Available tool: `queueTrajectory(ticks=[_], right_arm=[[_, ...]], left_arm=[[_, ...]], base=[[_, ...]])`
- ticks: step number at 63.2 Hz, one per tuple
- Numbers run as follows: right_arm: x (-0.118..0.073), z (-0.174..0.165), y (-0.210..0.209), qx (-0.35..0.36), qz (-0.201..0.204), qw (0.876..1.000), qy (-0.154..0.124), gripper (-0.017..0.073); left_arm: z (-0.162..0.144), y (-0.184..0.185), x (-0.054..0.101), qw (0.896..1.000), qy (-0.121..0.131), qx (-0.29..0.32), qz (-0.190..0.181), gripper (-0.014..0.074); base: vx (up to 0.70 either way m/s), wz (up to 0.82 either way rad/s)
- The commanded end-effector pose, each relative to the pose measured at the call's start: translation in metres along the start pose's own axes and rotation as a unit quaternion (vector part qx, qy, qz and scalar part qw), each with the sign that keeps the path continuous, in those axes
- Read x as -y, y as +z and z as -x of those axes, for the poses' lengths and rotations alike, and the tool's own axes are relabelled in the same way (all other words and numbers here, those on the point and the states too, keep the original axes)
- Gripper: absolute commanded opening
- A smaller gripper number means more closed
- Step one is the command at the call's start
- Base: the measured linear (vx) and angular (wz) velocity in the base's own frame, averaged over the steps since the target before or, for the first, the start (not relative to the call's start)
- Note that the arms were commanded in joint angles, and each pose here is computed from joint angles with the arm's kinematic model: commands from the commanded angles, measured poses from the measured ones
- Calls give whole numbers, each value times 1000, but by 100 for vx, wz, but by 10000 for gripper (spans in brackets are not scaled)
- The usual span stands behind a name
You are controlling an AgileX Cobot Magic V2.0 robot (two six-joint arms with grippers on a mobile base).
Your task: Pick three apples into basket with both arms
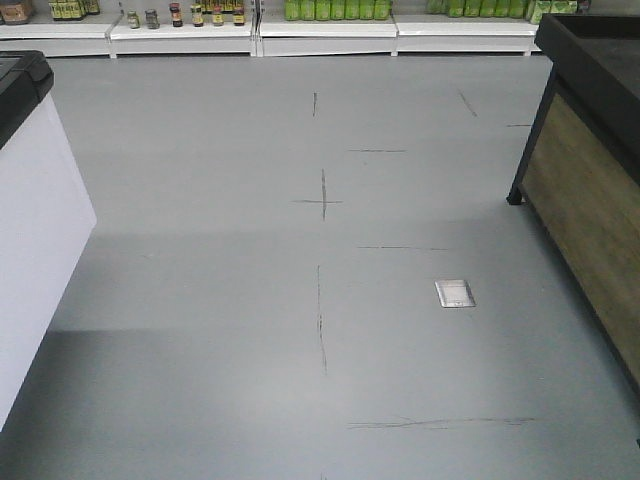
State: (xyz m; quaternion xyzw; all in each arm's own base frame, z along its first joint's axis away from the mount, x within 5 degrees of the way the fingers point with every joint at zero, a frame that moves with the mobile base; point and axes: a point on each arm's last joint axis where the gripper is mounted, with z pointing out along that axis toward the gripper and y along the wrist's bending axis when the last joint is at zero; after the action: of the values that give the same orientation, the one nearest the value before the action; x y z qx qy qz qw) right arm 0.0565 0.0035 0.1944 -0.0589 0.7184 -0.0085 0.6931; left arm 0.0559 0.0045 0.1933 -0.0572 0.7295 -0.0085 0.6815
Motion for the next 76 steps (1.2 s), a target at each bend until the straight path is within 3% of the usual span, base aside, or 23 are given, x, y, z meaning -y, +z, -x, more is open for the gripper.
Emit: queueTrajectory(ticks=[1,76], right_arm=[[0,2,0,35,-2,999,-8,-8],[0,2,0,35,-2,999,-8,-8]], left_arm=[[14,-3,3,998,-9,54,-14,-6],[14,-3,3,998,-9,54,-14,-6]], base=[[0,0],[0,0]])
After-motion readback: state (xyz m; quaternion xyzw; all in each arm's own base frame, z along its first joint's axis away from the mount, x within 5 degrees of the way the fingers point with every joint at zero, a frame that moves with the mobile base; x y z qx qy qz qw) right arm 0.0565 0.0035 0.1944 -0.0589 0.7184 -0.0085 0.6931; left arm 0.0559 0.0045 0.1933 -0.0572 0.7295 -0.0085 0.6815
